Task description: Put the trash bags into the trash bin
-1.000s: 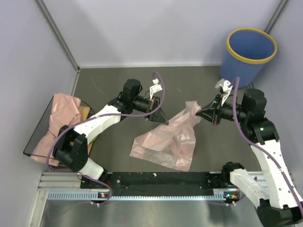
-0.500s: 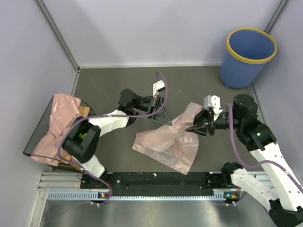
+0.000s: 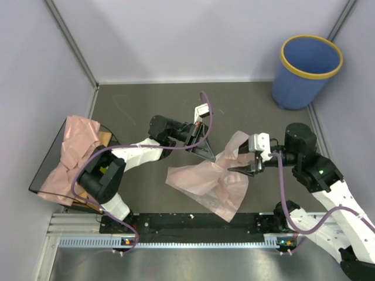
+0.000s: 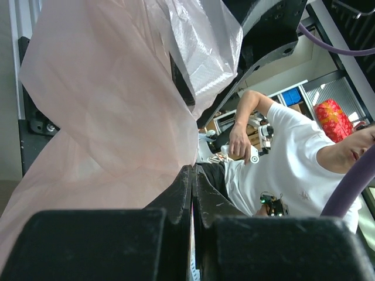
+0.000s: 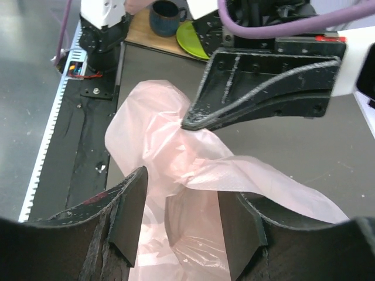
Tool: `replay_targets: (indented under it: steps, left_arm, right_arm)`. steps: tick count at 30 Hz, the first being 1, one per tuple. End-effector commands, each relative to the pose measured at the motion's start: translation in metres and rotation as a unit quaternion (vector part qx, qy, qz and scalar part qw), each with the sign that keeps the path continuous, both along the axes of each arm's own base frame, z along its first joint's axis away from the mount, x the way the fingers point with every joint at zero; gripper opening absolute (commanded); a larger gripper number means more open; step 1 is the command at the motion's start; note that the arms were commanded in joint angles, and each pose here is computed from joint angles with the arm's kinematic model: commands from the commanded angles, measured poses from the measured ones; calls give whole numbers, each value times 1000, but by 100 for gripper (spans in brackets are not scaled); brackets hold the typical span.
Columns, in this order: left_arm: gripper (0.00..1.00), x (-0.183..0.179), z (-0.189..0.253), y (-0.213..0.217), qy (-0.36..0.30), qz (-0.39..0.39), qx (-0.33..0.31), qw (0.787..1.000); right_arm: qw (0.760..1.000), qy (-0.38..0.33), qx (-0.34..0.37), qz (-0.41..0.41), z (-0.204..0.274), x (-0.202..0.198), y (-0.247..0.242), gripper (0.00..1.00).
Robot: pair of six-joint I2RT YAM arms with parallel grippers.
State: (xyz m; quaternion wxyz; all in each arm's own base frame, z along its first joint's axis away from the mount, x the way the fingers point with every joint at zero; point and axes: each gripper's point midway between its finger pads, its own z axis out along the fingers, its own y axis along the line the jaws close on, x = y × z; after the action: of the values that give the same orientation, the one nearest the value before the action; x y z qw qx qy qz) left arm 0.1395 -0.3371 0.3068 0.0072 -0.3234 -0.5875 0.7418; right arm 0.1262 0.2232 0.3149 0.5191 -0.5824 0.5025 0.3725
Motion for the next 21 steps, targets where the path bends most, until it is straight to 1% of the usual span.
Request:
replay_targets:
  steps: [1, 2, 6, 10, 12, 13, 15, 16, 20, 21]
  left_arm:
    - [0, -15, 29, 11, -108, 1, -89, 990]
    - [0, -15, 30, 11, -110, 1, -91, 990]
    - [0, -19, 32, 11, -105, -1, -96, 990]
    - [0, -24, 33, 11, -99, -1, -101, 990]
    - [0, -25, 32, 11, -95, -2, -99, 991]
    - [0, -26, 32, 11, -95, -3, -99, 991]
    - [0, -29, 34, 10, -94, -7, -100, 990]
    - [0, -28, 34, 10, -93, -7, -99, 991]
    - [0, -29, 35, 9, -86, -8, -98, 991]
    - [0, -29, 35, 9, -86, -8, -98, 991]
  right_arm:
    - [998, -54, -11, 42, 3, -17, 1, 53]
    - [997, -53, -18, 47, -1, -20, 1, 54]
    - [993, -94, -37, 65, -9, -24, 7, 56]
    - [993, -110, -29, 40, -4, -12, 13, 56]
    - [992, -121, -30, 37, -6, -12, 16, 52]
    - [990, -138, -29, 20, -4, -5, 17, 50]
    - [986, -159, -33, 25, -6, -7, 19, 46]
    - [985, -166, -33, 18, -5, -5, 19, 45]
    - [983, -180, -33, 33, -5, -10, 22, 46]
    - [981, -188, -30, 39, -2, -13, 24, 44]
